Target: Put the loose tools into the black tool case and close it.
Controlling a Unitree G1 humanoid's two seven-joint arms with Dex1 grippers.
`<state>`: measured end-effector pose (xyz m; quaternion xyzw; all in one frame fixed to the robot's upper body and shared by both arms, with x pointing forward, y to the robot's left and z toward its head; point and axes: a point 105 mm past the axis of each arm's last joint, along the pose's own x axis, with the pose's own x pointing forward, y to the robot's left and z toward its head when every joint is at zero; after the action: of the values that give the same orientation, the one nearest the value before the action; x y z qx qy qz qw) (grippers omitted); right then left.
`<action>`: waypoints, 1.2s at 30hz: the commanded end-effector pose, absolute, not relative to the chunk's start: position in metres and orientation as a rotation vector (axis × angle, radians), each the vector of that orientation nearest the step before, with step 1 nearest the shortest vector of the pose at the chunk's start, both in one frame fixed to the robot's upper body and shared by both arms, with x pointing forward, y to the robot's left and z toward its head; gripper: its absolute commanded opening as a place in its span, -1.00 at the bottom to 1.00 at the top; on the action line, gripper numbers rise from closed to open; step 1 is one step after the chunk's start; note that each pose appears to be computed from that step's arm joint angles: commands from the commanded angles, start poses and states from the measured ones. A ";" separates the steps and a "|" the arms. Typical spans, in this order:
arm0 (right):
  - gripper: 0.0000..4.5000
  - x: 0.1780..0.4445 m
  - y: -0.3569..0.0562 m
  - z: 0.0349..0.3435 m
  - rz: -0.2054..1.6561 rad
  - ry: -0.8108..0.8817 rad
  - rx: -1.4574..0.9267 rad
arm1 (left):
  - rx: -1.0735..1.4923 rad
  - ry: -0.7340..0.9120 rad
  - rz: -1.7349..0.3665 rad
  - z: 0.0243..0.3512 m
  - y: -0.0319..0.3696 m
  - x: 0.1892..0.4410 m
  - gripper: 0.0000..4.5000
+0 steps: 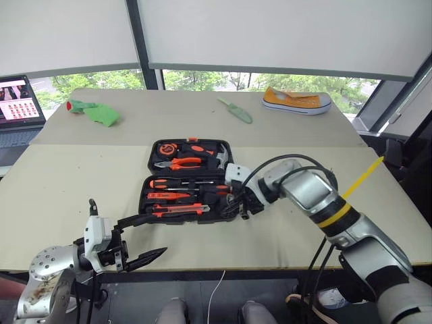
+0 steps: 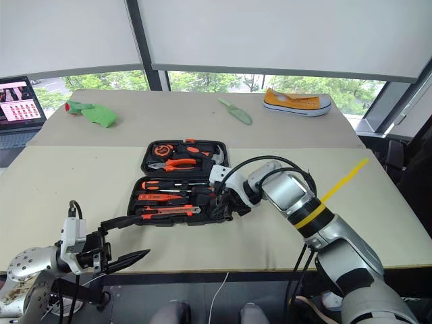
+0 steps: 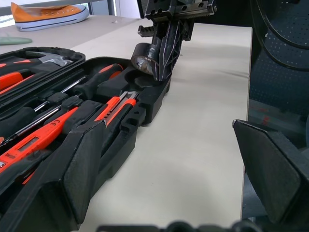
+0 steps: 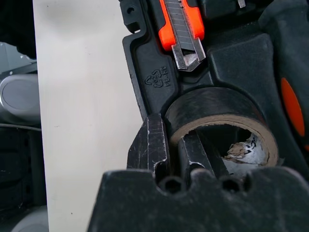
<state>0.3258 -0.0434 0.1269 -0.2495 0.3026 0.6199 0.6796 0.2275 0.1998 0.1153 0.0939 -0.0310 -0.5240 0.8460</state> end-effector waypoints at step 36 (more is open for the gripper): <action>-0.88 0.394 -0.128 0.152 0.885 -0.010 -0.570 | 0.132 -0.004 -0.283 0.141 0.325 0.337 -0.63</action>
<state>0.3829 -0.1256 0.1322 -0.2451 0.0482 0.4523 0.8562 0.3287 0.3229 0.1359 0.0552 -0.0031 -0.1583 0.9859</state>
